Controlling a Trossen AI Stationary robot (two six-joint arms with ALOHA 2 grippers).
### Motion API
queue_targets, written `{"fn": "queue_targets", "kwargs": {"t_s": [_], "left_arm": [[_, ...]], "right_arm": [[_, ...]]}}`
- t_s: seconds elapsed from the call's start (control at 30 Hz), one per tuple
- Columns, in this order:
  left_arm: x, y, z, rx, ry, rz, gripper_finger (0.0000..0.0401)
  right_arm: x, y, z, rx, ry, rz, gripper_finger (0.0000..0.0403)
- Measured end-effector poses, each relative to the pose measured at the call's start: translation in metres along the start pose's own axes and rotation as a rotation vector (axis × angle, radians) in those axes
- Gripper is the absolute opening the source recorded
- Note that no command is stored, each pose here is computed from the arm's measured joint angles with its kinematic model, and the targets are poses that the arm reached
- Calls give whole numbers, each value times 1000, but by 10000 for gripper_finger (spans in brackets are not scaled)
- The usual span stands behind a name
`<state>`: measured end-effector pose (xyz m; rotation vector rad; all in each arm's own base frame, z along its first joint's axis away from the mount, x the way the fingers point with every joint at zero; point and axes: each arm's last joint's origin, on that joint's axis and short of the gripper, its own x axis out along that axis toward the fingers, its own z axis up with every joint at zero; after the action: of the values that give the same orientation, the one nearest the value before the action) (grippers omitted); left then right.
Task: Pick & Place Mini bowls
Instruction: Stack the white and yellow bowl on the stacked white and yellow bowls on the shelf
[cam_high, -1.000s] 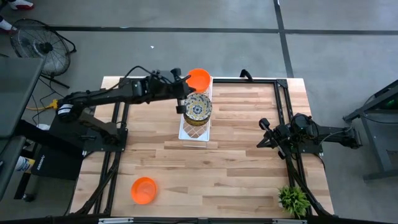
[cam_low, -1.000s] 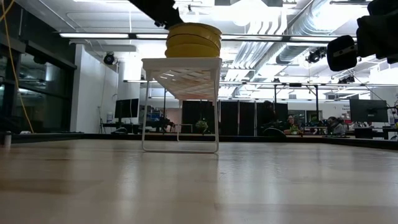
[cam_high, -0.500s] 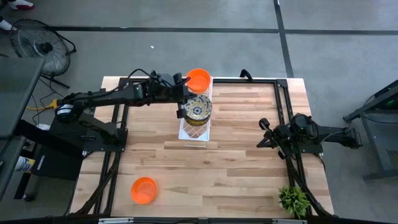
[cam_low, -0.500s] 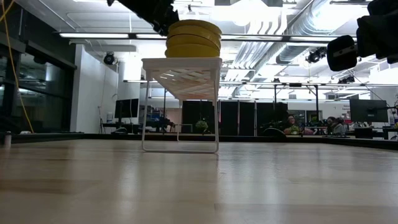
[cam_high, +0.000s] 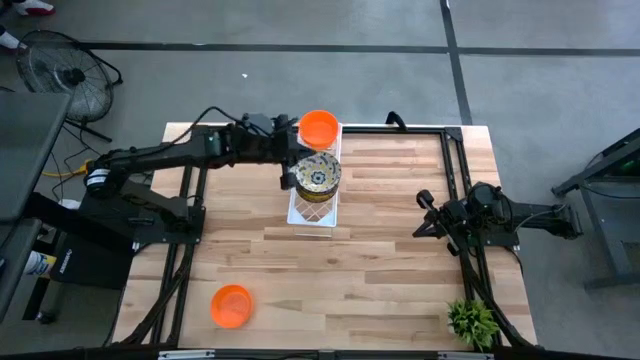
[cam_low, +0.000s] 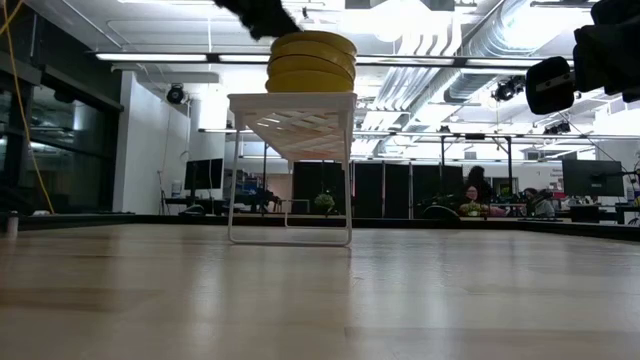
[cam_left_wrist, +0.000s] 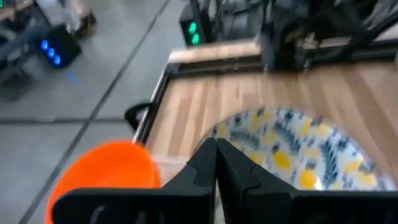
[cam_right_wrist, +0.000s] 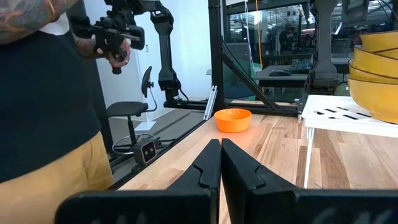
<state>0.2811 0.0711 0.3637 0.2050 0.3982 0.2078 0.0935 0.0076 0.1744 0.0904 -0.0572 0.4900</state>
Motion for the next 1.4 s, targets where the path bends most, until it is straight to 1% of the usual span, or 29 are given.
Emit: {"fn": "queue_targets", "kwargs": {"t_s": [0.1, 0.13, 0.23, 0.37, 0.47, 0.5, 0.57, 0.67, 0.83, 0.87, 1.03, 1.27, 1.4], "left_arm": [[-4, -1, -2, 5, 108, 13, 0], [-7, 0, -1, 6, 123, 25, 0], [-15, 3, 5, 1, 97, 58, 0], [-10, 14, -4, -24, 151, 106, 0], [-14, 26, -2, -71, 118, 154, 0], [-15, 30, -3, -91, 117, 146, 0], [-13, 32, -6, -98, 120, 86, 0], [-13, 33, -6, -10, 91, 2, 0], [-14, 40, -4, 179, 30, -46, 0], [-15, 42, -4, 202, 28, -49, 0], [-18, 58, -10, 231, 16, -61, 0], [-9, 72, -13, 333, -81, -152, 0], [-1, 80, -24, 335, -123, -190, 0]], "right_arm": [[0, 0, 0, 0, 0, 0, 0], [0, 0, 0, 0, 0, 0, 0], [0, 0, 0, 0, 0, 0, 0], [0, 0, 0, 0, 0, 0, 0], [0, 0, 0, 0, 0, 0, 0], [0, 0, 0, 0, 0, 0, 0], [0, 0, 0, 0, 0, 0, 0], [0, 0, 0, 0, 0, 0, 0], [0, 0, 0, 0, 0, -1, 0], [0, 0, 0, 0, 0, 0, 0], [0, 0, 0, 0, 0, 0, 0], [0, 0, 0, 0, 0, 0, 0], [0, 0, 0, 0, 0, 0, 0]]}}
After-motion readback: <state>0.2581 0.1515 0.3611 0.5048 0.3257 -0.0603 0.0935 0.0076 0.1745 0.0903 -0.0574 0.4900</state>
